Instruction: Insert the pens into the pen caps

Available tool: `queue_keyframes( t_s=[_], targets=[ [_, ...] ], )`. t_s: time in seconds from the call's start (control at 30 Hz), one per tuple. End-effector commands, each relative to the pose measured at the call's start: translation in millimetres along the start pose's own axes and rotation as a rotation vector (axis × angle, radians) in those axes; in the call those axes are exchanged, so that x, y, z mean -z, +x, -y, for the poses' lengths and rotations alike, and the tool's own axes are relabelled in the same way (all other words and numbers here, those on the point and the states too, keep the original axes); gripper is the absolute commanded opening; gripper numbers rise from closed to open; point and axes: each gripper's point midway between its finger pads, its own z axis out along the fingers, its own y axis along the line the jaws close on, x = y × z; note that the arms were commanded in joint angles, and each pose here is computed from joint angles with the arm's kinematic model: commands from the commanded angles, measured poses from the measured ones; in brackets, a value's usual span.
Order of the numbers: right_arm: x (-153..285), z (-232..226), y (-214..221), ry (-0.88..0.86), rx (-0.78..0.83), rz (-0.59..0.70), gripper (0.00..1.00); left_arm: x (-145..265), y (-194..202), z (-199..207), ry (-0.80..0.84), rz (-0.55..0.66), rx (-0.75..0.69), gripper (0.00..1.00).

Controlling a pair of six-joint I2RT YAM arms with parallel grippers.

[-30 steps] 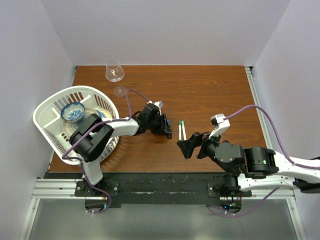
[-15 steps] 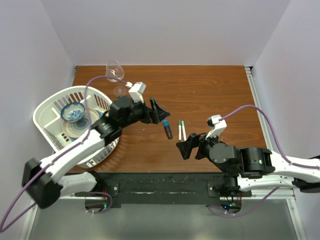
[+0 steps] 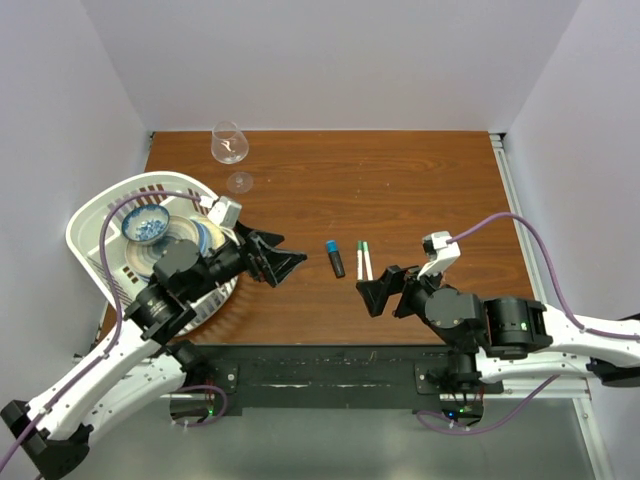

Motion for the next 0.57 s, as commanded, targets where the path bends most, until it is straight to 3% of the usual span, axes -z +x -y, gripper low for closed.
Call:
queue_keyframes(
  t_s=[0.0, 0.53],
  targets=[
    [-1, -7, -18, -0.010, -0.078, 0.075, 0.99, 10, -13, 15, 0.076, 0.078, -0.048, 1.00],
    [-2, -19, -19, -0.035, -0.056, 0.060, 0.99, 25, -17, 19, 0.070, 0.096, -0.041, 1.00]
  ],
)
